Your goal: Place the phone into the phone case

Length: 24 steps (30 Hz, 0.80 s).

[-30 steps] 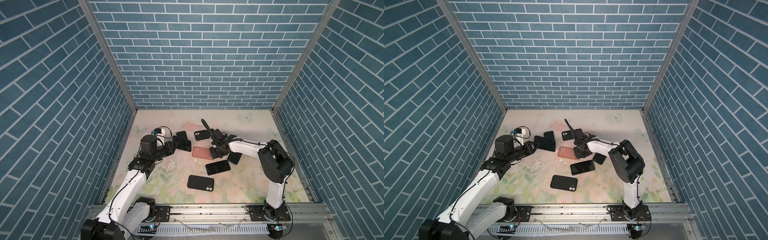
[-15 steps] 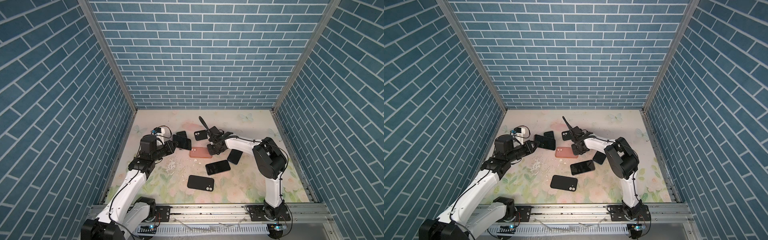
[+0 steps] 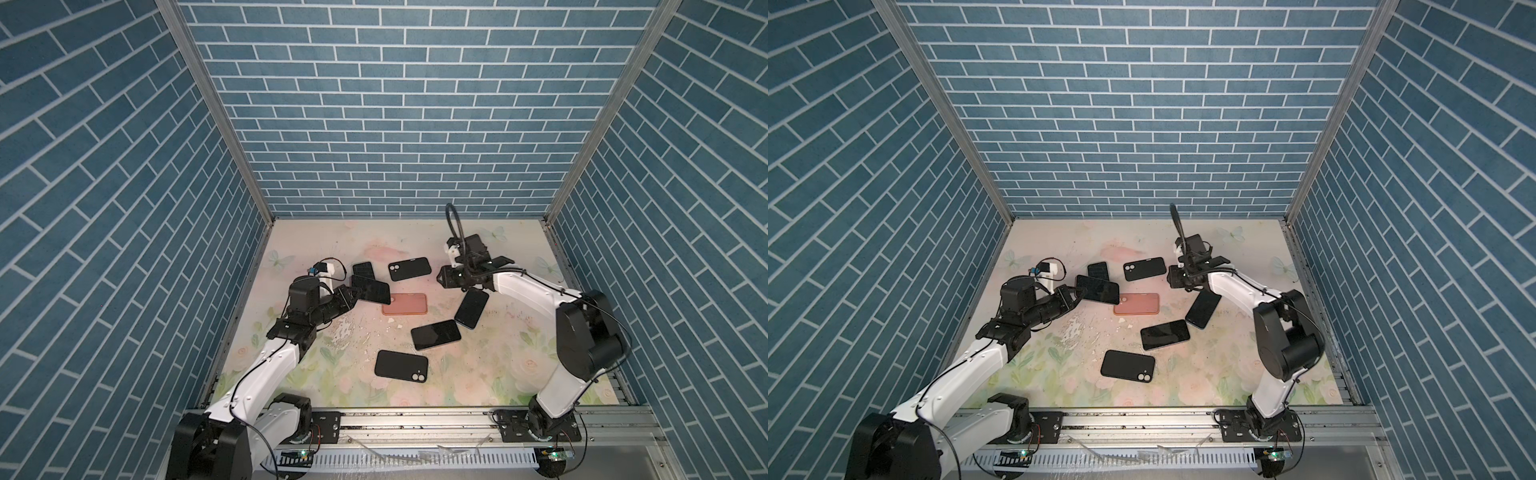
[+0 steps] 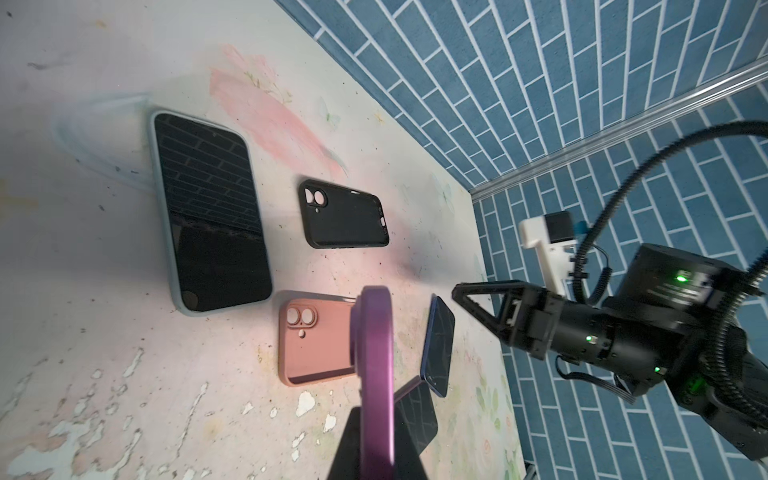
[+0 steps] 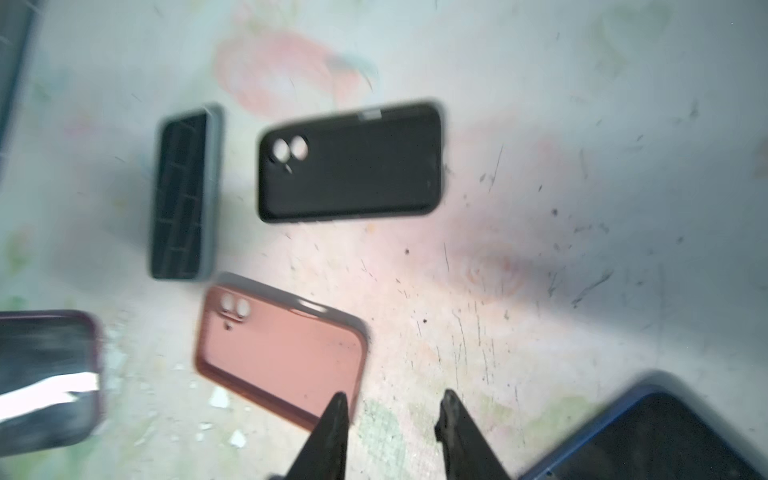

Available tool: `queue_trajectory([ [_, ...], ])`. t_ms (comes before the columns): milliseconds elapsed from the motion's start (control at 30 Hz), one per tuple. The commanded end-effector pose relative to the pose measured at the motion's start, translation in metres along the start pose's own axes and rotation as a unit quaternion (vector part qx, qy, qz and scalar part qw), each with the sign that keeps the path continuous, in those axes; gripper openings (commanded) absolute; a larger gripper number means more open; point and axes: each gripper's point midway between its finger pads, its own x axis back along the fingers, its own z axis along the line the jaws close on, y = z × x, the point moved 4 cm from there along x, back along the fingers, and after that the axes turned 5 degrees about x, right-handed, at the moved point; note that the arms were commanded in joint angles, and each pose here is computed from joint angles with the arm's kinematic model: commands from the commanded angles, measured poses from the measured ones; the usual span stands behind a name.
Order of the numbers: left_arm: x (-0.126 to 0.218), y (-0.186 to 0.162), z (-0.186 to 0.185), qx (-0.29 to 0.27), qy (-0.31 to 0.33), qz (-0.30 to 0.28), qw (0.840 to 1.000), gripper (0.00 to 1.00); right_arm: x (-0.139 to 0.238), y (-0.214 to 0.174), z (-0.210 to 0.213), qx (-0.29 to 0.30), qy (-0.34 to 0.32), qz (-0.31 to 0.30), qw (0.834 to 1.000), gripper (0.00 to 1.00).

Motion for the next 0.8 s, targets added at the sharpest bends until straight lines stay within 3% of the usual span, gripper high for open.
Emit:
queue_trajectory([
  [0, -0.007, 0.012, -0.036, -0.009, -0.09, -0.021, 0.996, 0.0, 0.021, 0.017, 0.018, -0.016, 0.122, -0.048, 0.991, 0.4],
  [67, -0.014, 0.012, -0.042, 0.002, -0.117, -0.021, 0.993, 0.0, 0.031, 0.02, 0.017, -0.034, 0.171, -0.071, 0.982, 0.4],
  [133, -0.024, 0.012, -0.047, 0.018, -0.142, -0.02, 0.99, 0.0, 0.042, 0.022, 0.016, -0.056, 0.217, -0.108, 0.968, 0.47],
  [300, -0.045, 0.015, -0.066, 0.054, -0.224, -0.012, 0.973, 0.0, 0.062, 0.025, 0.008, -0.097, 0.272, -0.178, 0.941, 0.58],
  [467, -0.06, 0.022, -0.081, 0.088, -0.303, -0.011, 0.949, 0.0, 0.064, 0.024, 0.016, -0.106, 0.328, -0.161, 0.925, 0.62],
  [767, -0.075, 0.016, -0.099, 0.076, -0.322, 0.028, 0.943, 0.0, 0.048, 0.018, 0.022, -0.124, 0.396, -0.116, 0.902, 0.59],
])
